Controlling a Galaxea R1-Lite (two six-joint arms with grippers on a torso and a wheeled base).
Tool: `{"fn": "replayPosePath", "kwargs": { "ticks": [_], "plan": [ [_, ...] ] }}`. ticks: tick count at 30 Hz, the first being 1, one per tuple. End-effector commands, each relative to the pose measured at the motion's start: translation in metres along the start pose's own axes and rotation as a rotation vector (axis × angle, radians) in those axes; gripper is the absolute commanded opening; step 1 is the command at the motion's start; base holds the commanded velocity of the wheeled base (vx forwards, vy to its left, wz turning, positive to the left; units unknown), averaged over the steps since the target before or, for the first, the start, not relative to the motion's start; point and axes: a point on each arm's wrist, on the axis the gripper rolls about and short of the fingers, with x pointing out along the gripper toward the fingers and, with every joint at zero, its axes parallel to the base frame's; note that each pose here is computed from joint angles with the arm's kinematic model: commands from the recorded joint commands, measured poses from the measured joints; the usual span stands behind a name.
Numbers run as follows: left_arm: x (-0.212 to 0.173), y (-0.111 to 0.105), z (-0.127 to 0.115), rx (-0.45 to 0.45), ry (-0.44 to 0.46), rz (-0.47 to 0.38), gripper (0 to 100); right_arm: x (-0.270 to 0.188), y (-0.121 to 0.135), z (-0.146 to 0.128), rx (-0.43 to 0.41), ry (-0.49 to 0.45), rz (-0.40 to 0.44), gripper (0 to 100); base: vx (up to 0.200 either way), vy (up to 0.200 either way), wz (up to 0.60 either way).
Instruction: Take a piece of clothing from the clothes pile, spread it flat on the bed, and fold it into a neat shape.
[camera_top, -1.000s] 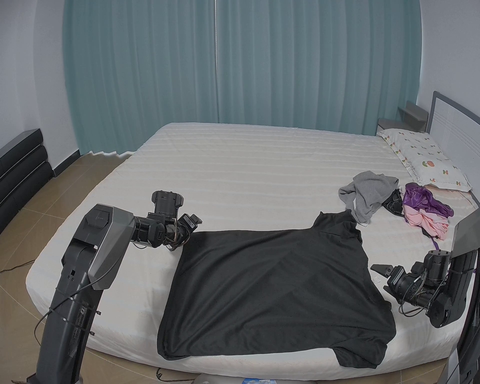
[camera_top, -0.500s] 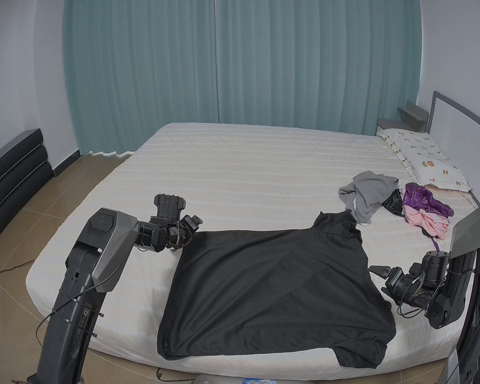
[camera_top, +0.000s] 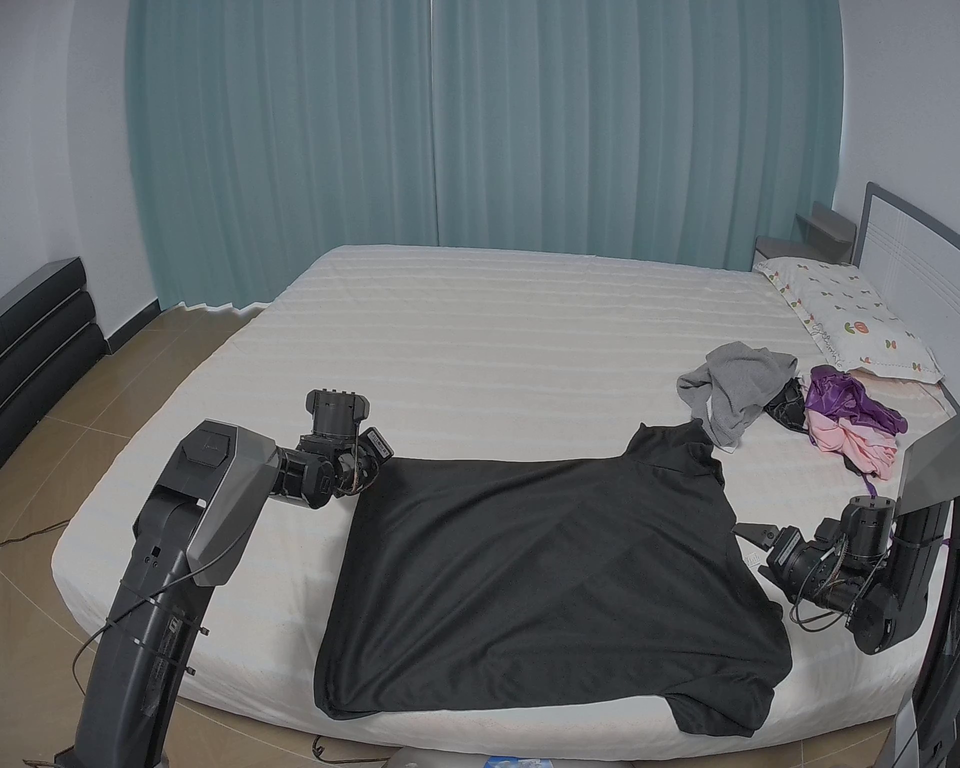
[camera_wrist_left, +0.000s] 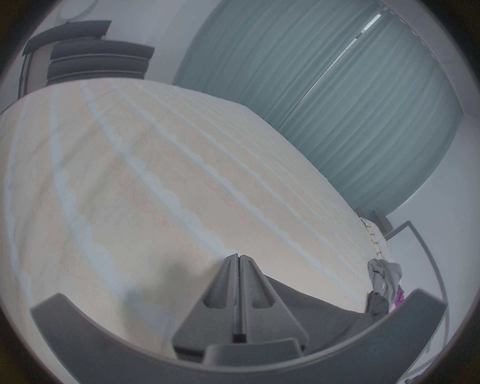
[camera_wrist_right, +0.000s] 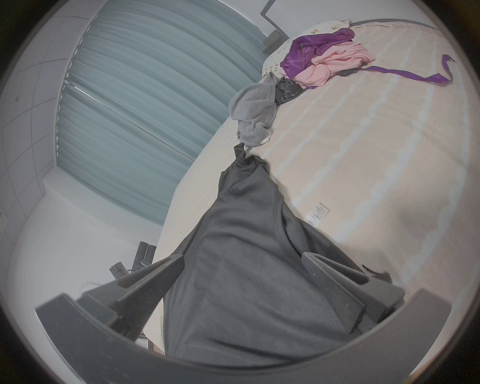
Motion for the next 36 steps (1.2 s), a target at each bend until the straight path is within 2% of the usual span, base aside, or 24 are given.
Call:
{"fn": "replayPosePath", "kwargs": {
  "ticks": [1, 6, 9, 14, 15, 20, 27, 36],
  "plan": [
    [-0.001, 0.004, 0.01, 0.04, -0.04, 0.017, 0, 0.013, 0.006, 0.005, -0.009, -0.027, 0.043, 100, 0.0, 0.0, 0.0],
    [-0.004, 0.005, 0.019, 0.074, -0.073, 0.031, 0, 0.028, 0.009, 0.013, -0.025, -0.057, 0.073, 100, 0.0, 0.0, 0.0],
    [-0.006, 0.005, 0.028, 0.068, -0.103, 0.023, 0, 0.056, 0.017, 0.027, -0.05, -0.099, 0.107, 100, 0.0, 0.0, 0.0],
    [-0.012, 0.005, 0.042, 0.072, -0.135, 0.019, 0, 0.088, 0.04, 0.04, -0.054, -0.09, 0.059, 100, 0.0, 0.0, 0.0],
    [-0.014, 0.005, 0.049, 0.084, -0.147, 0.019, 0, 0.107, 0.052, 0.045, -0.058, -0.092, 0.034, 100, 0.0, 0.0, 0.0],
    [-0.019, 0.004, 0.061, 0.082, -0.186, 0.006, 0, 0.148, 0.06, 0.052, -0.067, -0.081, 0.007, 100, 0.0, 0.0, 0.0],
    [-0.029, 0.002, 0.078, 0.072, -0.227, 0.004, 0, 0.175, 0.056, 0.061, -0.084, -0.059, -0.046, 100, 0.0, 0.0, 0.0],
    [-0.031, 0.0, 0.079, 0.072, -0.247, 0.038, 0, 0.207, 0.041, 0.067, -0.158, -0.047, -0.118, 100, 0.0, 0.0, 0.0]
  ]
}}
